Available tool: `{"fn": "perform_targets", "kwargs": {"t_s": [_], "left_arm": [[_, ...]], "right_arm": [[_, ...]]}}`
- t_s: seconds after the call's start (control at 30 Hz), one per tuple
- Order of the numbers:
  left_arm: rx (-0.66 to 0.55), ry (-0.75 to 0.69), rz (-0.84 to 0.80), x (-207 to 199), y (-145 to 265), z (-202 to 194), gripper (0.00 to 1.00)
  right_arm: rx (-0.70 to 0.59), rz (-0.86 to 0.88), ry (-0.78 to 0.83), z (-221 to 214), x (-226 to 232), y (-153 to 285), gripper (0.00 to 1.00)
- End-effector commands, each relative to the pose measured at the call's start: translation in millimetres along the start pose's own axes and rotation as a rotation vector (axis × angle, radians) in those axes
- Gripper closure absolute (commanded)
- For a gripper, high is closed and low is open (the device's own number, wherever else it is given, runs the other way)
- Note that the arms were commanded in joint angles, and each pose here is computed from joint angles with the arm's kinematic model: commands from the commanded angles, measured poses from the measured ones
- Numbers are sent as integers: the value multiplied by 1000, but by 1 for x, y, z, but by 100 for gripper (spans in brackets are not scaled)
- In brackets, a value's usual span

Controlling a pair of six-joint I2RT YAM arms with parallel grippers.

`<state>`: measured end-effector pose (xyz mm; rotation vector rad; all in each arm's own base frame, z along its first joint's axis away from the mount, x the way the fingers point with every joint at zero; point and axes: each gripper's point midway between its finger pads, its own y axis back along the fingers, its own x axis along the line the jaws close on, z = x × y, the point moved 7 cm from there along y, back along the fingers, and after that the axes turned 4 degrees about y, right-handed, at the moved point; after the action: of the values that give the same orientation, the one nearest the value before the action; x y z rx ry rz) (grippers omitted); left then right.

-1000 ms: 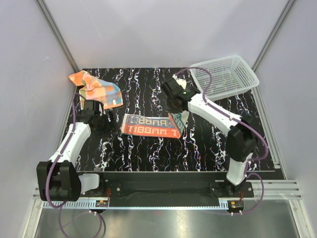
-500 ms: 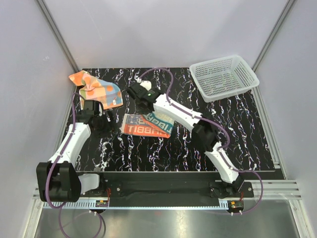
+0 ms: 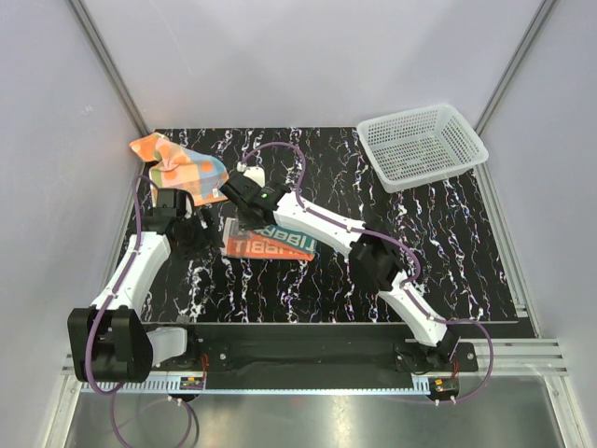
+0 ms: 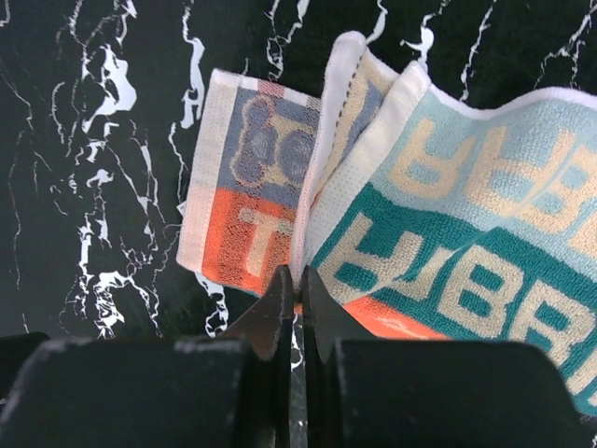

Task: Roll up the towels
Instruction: Fold the towel

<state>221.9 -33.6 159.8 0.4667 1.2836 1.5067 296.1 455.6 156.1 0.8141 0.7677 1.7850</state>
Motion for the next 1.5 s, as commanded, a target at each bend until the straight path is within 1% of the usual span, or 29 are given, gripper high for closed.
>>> {"fn": "perform_targets", "kwargs": {"t_s": [0.0,0.2,0.3,0.37,0.47,0.63,0.67,0.7,0.8,0.83,0.87,0.9,0.93,0.97,1.0,1.03,1.07,1.13,1.17,1.23,1.27,1.3,1.33,1.37,1.4,1.43,1.47], "left_arm": [[-46,2,-1,-1,4,6,18],[-49,8,14,1,4,6,17],[-48,10,18,1,3,6,17],[-45,10,18,1,3,6,17],[-42,10,23,2,3,6,17],[-43,12,31,2,2,6,17],[-44,13,36,3,2,6,17],[-47,14,45,3,2,7,17],[-91,51,92,12,10,13,17],[-107,63,100,15,12,15,16],[-134,77,96,17,18,17,16],[-161,92,92,19,24,19,16],[-170,102,104,21,24,21,16],[-188,104,101,22,27,23,16],[-190,116,104,24,27,25,16],[-194,121,106,25,27,27,16],[-187,123,82,23,26,27,16],[-185,129,53,20,25,27,16],[-190,129,6,15,25,29,16],[-215,130,-50,8,26,34,16],[-211,129,-86,3,25,34,16],[-218,127,-110,0,26,36,16],[-229,124,-132,-4,24,40,16],[-231,108,-154,-11,26,43,16],[-227,97,-164,-16,25,45,17],[-209,78,-171,-21,19,48,17],[-204,37,-201,-35,20,51,18]], "right_arm": [[-100,93,14,22,22,21,100],[-200,163,77,25,45,39,100],[-237,215,128,20,59,42,100],[-236,223,148,15,64,38,100],[-198,233,160,2,69,26,100],[-195,343,221,-19,82,22,100],[-198,371,227,-21,85,26,97],[-185,397,233,-25,86,24,89],[-156,440,239,-36,85,20,80],[-145,456,245,-44,83,17,70],[-149,484,243,-43,83,24,66],[-124,540,255,-53,84,24,51],[-117,564,258,-55,84,28,44],[-119,579,261,-56,84,33,35],[-133,606,264,-51,84,45,30],[-127,591,267,-54,79,46,24],[-148,596,263,-48,77,58,22],[-163,559,272,-46,67,65,18],[-209,536,264,-36,63,81,18],[-229,485,267,-35,49,91,17],[-294,453,237,-21,40,112,14],[-309,439,216,-17,32,118,14],[-295,405,201,-23,19,117,13],[-342,375,150,-7,1,133,12],[-343,355,101,-4,-10,137,11],[-306,307,80,-11,-29,130,11],[-321,271,28,0,-51,135,11]]}}
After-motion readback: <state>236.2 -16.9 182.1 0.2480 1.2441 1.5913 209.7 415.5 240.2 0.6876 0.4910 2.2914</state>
